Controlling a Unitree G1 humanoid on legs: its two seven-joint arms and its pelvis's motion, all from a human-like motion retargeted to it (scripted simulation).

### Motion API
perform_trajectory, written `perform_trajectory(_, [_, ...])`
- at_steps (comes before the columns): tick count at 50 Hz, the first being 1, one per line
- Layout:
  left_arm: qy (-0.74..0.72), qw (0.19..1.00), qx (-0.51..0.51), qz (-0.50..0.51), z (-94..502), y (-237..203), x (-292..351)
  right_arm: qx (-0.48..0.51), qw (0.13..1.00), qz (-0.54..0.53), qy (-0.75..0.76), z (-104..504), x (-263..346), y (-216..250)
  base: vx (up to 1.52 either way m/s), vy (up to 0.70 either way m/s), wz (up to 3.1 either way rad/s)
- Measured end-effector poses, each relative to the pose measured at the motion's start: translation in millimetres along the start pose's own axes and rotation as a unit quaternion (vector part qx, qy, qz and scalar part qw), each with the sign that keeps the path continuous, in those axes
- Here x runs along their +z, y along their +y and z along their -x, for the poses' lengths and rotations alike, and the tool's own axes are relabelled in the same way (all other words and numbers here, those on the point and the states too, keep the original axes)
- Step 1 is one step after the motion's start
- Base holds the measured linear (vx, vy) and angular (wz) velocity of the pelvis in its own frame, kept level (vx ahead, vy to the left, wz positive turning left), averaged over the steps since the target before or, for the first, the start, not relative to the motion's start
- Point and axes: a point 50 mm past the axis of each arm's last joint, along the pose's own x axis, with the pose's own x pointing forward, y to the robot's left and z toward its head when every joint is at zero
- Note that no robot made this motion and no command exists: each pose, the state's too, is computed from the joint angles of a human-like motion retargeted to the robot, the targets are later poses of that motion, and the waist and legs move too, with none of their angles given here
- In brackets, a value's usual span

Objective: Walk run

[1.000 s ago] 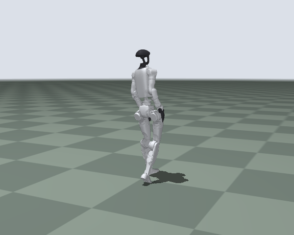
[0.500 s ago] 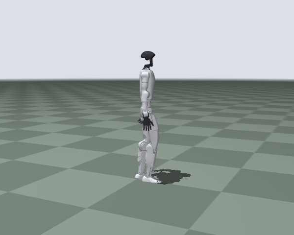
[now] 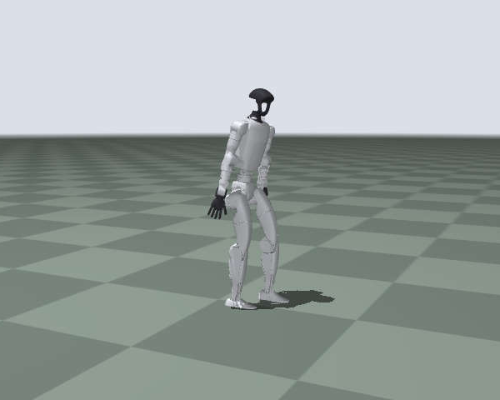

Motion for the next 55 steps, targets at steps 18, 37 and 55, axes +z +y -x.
perform_trajectory(18, [-0.169,0.978,0.121,0.02,11,132,133,-0.12,0.954,0.073,-0.265,48,177,-46,0.06,0.14,-1.42])
perform_trajectory(37, [-0.335,0.746,0.024,0.574,55,154,252,-0.176,0.902,0.2,-0.339,71,212,-41,-0.06,0.13,-0.55])
perform_trajectory(55, [-0.32,0.513,0.087,0.792,83,204,256,-0.184,0.886,0.217,-0.366,87,232,-53,-0.03,0.02,-0.35])
